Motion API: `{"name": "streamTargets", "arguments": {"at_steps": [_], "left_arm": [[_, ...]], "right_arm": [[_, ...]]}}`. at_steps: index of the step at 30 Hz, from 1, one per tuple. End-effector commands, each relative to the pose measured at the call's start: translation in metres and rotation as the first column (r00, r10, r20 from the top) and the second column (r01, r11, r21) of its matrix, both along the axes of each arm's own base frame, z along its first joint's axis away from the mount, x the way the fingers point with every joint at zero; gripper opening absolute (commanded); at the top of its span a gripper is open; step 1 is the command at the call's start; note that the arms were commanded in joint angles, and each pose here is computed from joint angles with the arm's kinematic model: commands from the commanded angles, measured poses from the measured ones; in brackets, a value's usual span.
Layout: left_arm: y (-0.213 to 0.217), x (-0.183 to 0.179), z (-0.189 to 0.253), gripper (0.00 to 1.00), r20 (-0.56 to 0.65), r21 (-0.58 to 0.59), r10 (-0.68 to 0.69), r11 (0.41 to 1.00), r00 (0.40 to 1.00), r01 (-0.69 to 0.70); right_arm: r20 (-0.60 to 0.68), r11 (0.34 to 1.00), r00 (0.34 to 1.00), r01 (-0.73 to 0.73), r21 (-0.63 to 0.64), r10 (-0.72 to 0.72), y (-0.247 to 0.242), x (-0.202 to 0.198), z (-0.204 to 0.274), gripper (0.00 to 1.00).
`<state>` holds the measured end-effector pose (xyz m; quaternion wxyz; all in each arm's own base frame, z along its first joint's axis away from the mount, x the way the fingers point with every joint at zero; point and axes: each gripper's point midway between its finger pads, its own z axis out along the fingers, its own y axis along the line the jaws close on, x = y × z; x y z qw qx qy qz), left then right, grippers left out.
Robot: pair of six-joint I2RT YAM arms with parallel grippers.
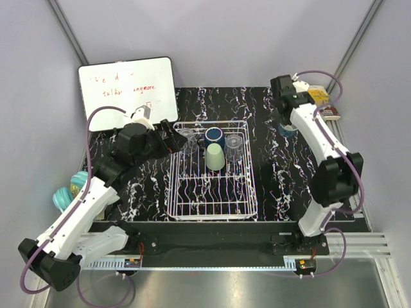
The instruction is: Unload the cups from the dish rack
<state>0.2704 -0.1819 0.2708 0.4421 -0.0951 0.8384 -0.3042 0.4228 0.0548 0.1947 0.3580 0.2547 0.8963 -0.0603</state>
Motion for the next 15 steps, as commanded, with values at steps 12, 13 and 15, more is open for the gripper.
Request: {"name": "streamTargets", "arguments": {"at_steps": [12, 13, 15], "left_arm": [[0.014, -0.010, -0.045, 0.97, -0.077, 0.106, 0.022, 0.994, 0.997, -0.014], [0.014, -0.009, -0.047, 0.97, -0.083, 0.108, 0.021, 0.994, 0.996, -0.012], [0.013, -0.009, -0.052, 0.97, -0.097, 0.117, 0.019, 0.993, 0.995, -0.007]], "right_arm": [[-0.115, 0.992, 0.993, -0.004, 0.127, 0.019, -0.005, 0.078, -0.042, 0.00], [-0.120, 0.992, 0.993, -0.007, 0.129, 0.023, -0.005, 0.079, -0.046, 0.00], [-0.121, 0.991, 0.992, -0.013, 0.130, 0.029, -0.004, 0.082, -0.052, 0.00]]}}
